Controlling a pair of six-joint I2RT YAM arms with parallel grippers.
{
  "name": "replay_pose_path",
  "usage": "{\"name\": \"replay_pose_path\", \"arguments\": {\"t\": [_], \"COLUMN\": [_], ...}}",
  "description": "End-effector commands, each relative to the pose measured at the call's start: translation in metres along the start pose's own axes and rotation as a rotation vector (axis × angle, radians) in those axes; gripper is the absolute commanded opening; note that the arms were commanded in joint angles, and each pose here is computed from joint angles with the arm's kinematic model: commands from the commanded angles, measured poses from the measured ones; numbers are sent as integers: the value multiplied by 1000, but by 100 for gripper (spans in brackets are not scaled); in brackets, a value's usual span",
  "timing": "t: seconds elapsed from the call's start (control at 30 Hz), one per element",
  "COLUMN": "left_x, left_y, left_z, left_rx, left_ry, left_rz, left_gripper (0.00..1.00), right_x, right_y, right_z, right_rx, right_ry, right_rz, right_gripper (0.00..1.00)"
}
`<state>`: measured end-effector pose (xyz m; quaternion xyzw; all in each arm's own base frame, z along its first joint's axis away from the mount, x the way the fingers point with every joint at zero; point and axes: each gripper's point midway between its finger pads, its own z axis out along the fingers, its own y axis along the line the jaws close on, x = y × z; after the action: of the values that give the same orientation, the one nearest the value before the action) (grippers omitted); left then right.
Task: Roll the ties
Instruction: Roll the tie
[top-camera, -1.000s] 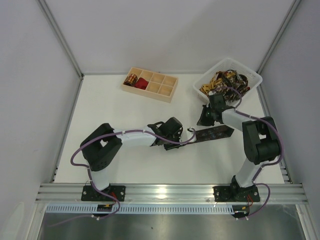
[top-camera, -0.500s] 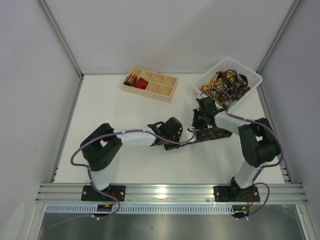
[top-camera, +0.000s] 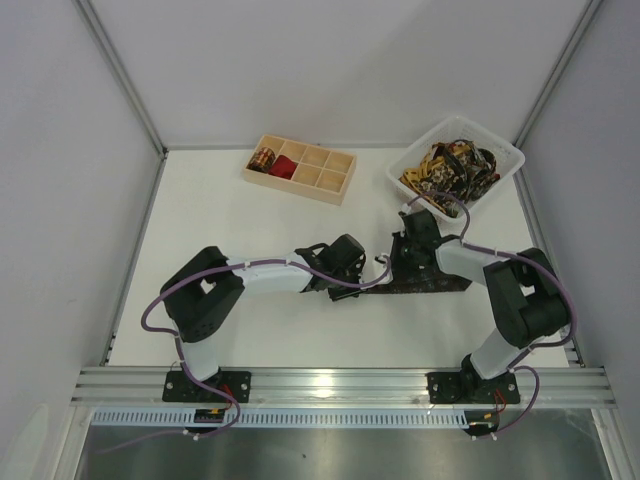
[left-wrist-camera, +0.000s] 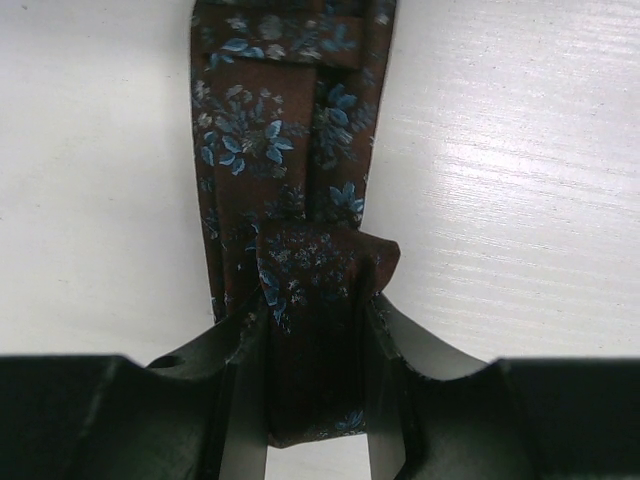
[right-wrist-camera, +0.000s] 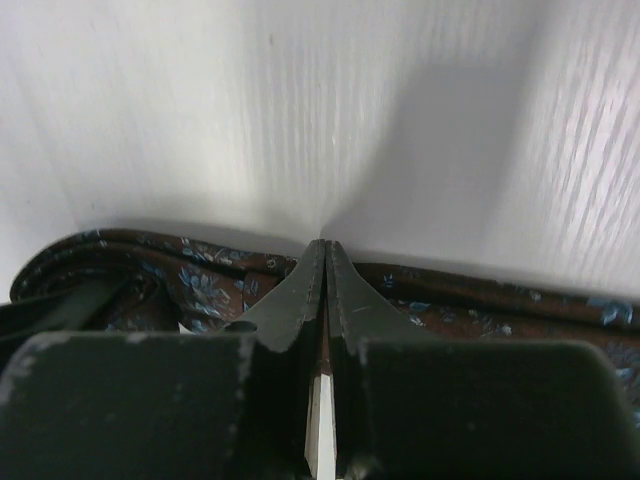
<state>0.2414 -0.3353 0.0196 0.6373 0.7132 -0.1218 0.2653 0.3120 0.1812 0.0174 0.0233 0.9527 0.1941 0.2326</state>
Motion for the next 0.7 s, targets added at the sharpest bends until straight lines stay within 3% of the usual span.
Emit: {"name": "replay_pose_path", "arguments": {"t": [0.0, 0.2, 0.4, 0.53, 0.67], "left_x": [18, 19, 16, 8, 5], "left_y": [-16, -13, -15, -15, -14], "left_z": [4, 3, 0, -6, -9], "left_rx": [68, 58, 75, 71, 59], "left_ry": [56, 58, 46, 1, -5], "left_rz": [-52, -59, -48, -38, -27], "left_gripper": [37, 37, 36, 37, 36], "right_x": [43, 42, -6, -29, -18], "right_y": [-16, -19, -14, 12, 55], "right_z": [-9, -11, -20, -34, -43], "right_rx": [49, 58, 68, -69, -320], "right_ry": [108, 89, 25, -11, 51], "right_rz": [31, 10, -39, -31, -36], "right_gripper": [5, 6, 8, 11, 16]}}
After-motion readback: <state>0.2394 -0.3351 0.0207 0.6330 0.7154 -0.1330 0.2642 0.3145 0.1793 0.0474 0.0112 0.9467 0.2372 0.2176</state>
